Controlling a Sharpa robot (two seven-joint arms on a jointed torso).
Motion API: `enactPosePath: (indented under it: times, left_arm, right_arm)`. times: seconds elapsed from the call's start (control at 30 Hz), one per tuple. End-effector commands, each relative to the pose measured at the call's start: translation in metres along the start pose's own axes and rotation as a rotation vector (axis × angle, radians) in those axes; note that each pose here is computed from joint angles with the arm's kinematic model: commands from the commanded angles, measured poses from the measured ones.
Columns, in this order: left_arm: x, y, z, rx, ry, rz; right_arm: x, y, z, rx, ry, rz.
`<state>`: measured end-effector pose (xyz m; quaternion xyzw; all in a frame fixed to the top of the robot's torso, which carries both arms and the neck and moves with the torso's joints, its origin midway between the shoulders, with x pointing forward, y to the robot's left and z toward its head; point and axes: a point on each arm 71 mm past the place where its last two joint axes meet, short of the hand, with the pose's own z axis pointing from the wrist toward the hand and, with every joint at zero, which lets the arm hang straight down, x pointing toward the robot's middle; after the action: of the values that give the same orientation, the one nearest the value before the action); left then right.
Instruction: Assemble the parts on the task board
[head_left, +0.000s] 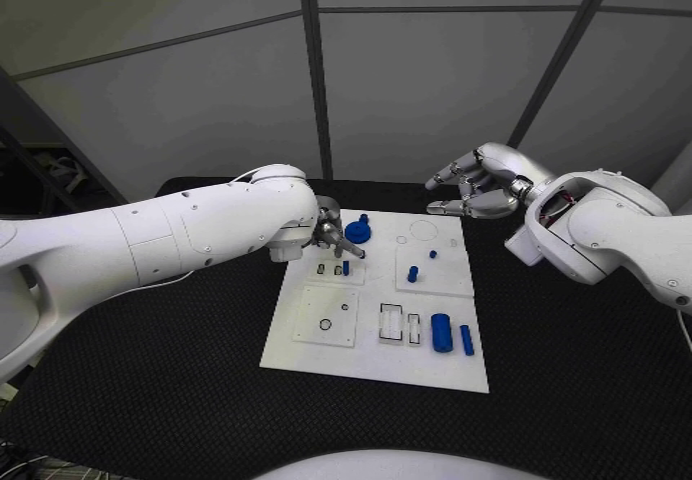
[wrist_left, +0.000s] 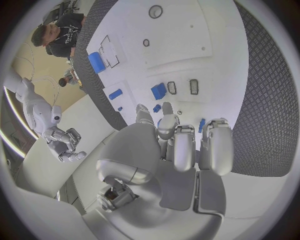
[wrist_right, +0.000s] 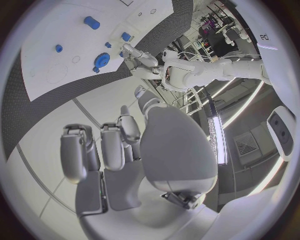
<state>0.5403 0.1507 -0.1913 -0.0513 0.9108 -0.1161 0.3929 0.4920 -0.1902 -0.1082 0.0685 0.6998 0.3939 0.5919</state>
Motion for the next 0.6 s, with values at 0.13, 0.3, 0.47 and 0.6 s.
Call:
enactPosePath:
  times: [0.13,0.3,0.47,0.6]
  left_arm:
    - [0.0031,0.0024,0.0015,-0.023,0.036,0.033]
    - [0.0057,0.0020,0.0021,-0.022,0.050,0.042]
    - [0.0075,0.0011,0.0022,-0.020,0.060,0.049]
    - [0.0083,0.0004,0.0023,-0.018,0.065,0.052]
  right_arm:
    - [-0.0003,0.0011,0.0007,-0.004,0.006,-0.011]
    - [0.0002,0.0015,0.0012,-0.004,0.008,-0.011]
    - [0.0007,0.0018,0.0015,-0.004,0.011,-0.011]
    - [0.0007,0.0015,0.0017,-0.003,0.012,-0.011]
